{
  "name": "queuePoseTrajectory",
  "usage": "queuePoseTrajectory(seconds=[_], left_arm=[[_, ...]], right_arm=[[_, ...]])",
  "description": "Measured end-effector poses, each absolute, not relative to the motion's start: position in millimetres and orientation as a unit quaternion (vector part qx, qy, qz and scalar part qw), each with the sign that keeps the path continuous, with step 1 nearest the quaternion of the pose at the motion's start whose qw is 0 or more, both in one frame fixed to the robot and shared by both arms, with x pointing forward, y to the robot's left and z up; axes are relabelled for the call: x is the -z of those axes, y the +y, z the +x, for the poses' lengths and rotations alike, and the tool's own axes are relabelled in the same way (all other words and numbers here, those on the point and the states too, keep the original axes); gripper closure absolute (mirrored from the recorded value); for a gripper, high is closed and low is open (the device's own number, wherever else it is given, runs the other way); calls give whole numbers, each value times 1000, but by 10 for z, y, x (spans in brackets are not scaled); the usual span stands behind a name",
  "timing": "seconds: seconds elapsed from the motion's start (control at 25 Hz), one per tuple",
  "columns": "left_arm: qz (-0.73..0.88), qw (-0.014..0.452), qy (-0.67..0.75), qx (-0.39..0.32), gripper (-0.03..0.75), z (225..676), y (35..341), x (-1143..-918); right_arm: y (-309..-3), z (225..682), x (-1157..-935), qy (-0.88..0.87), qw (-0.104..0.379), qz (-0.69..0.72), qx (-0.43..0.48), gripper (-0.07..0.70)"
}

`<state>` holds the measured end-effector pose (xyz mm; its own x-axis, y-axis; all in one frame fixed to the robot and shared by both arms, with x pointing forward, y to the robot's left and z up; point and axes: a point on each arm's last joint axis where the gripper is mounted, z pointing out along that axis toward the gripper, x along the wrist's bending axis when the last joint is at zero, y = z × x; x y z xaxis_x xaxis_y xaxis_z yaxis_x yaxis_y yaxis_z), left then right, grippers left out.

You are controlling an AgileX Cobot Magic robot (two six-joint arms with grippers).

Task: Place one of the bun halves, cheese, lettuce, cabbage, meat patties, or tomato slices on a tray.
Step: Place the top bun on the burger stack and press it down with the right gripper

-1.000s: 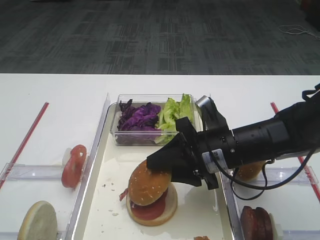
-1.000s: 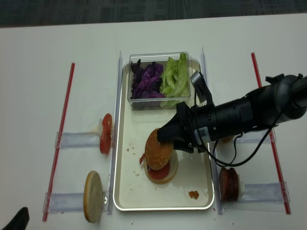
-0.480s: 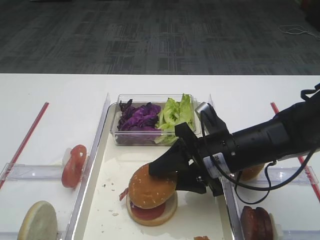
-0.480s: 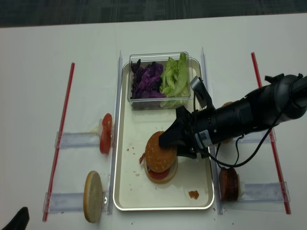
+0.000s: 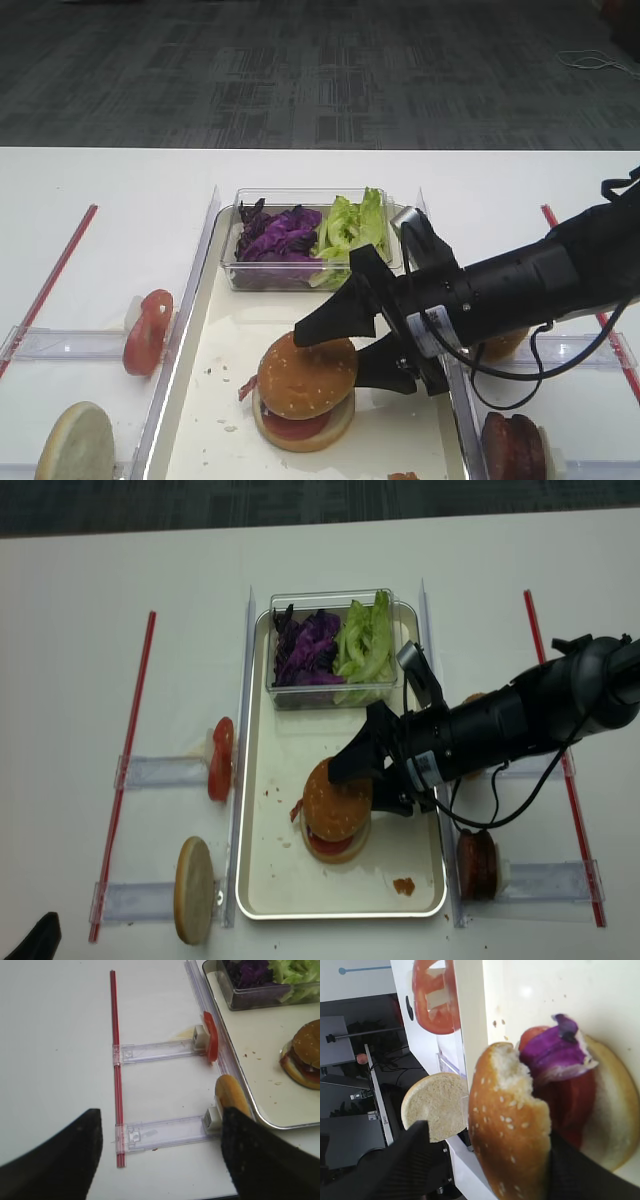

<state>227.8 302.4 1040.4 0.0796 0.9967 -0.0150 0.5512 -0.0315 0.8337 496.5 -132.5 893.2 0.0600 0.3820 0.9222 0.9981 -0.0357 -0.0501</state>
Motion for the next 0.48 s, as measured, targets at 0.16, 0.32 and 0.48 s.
queuePoseTrajectory(seconds=[0.16, 0.32, 0.48], left_arm=[[645, 352, 600, -316, 247, 2278, 3024, -10404], [645, 352, 600, -316, 247, 2278, 3024, -10404], [645, 352, 600, -316, 247, 2278, 3024, -10404]], right_arm=[[-1332, 4944, -8936, -574, 401, -608, 373, 170], [-1350, 4939, -8994, -586, 383, -611, 368, 170], [-1369, 4929, -8965, -595, 372, -620, 350, 170]])
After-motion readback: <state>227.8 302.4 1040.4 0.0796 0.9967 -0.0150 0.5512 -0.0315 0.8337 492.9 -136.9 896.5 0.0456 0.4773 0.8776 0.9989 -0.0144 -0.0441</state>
